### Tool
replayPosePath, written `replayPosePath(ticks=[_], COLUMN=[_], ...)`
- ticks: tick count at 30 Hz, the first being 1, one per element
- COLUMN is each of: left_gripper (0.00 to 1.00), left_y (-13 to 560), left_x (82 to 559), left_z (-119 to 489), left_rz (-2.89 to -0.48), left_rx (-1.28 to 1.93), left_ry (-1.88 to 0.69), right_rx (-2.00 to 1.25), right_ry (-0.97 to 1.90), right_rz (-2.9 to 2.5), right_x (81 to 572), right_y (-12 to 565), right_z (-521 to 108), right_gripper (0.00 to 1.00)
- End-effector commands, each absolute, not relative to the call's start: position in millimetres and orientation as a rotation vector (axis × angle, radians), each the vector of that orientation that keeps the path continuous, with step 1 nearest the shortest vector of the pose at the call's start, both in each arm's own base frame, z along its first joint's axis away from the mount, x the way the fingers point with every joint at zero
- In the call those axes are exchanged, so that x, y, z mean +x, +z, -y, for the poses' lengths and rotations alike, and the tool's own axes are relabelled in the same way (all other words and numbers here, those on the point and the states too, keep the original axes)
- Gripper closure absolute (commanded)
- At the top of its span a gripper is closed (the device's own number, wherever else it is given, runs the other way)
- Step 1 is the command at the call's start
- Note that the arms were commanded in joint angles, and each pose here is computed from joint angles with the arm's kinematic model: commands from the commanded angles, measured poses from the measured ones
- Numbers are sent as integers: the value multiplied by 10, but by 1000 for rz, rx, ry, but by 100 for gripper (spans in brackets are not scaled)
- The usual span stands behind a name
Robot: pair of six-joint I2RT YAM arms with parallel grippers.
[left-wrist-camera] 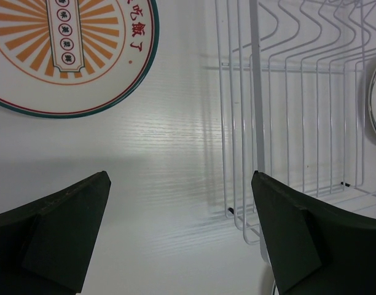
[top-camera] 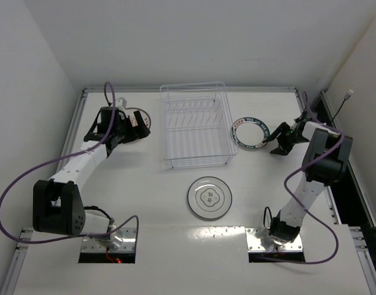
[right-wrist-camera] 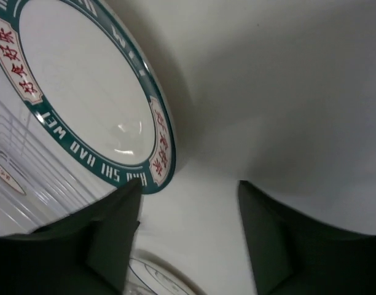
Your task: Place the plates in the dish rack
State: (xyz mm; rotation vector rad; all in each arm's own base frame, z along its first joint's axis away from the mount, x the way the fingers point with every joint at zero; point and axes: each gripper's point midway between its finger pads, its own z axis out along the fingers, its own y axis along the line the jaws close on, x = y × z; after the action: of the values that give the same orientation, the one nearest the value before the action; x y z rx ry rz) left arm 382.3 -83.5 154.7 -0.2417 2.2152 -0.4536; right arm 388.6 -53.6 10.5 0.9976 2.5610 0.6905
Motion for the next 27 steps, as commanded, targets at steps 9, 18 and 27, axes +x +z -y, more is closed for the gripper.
replayPosePath(ticks=[9,18,27], left_gripper=[0,0,0], left_y=[1606,1553,1518], left_x=[3958,3951,3954], left_z=[767,748,748], left_rz=[-2207,-2223,-2232], left_rx=[-245,-254,-256], left_ry=[-394,-379,-378], right_rx=[957,921,732], right_ry=[705,648,375], right_rz=[-2538,-2523,-2292], right_x=[4376,4300,4346], right_y=[-54,72,1441], right_z=[301,301,515], right_gripper=[62,100,100])
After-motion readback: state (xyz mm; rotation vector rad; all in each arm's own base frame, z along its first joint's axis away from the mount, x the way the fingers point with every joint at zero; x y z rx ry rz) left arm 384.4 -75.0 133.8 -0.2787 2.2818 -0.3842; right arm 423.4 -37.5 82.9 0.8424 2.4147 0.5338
